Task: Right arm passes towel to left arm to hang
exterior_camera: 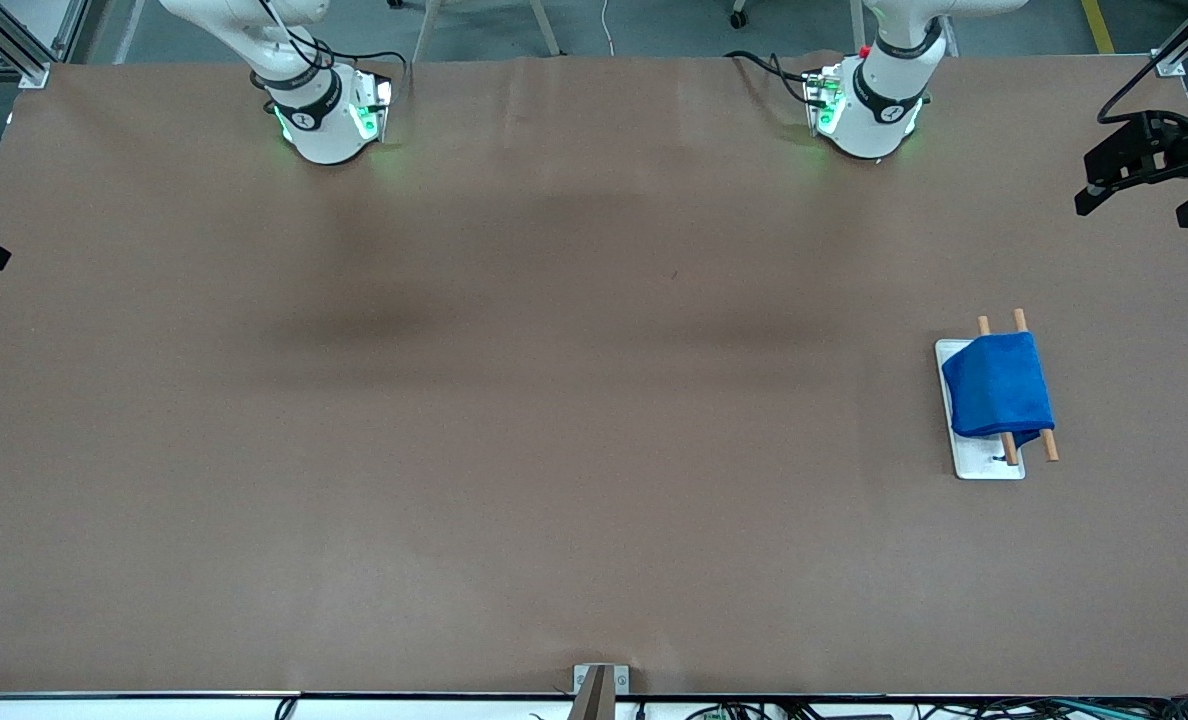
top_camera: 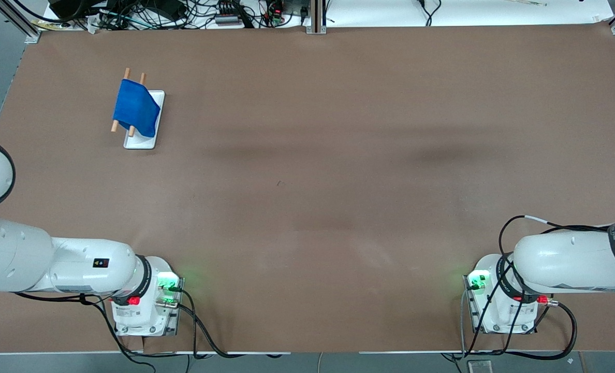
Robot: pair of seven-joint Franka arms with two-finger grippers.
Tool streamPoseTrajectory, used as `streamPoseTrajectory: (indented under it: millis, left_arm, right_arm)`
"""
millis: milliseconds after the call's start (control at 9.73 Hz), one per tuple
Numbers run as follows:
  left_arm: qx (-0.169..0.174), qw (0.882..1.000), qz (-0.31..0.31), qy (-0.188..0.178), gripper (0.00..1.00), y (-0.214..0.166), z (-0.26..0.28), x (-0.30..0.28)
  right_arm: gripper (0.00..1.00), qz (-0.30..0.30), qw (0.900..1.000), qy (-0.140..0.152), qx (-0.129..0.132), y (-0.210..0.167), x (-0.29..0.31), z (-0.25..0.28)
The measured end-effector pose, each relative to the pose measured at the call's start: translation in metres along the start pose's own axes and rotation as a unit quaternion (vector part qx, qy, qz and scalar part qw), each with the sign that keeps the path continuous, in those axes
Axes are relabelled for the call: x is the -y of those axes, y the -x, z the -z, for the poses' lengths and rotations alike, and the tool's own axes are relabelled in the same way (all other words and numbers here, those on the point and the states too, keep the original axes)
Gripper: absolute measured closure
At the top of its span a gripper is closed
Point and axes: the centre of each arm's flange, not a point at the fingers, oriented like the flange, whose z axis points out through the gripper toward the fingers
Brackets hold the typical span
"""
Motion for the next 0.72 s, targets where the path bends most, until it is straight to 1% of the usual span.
streamPoseTrajectory:
  millis: [205,719]
  left_arm:
    - [0.004,1.0,-0.001,-0.01,0.0,-0.0004,-0.0027,-0.0035]
    - [0.008,1.0,0.008,-0.01,0.0,-0.0006,-0.0064,-0.0049]
  right_arm:
    - [0.0,0.0,1.0,0.0,0.0,0.0,0.0,0.0]
    - [0.0,0.0,1.0,0.0,0.0,0.0001,-0.0002,-0.0001]
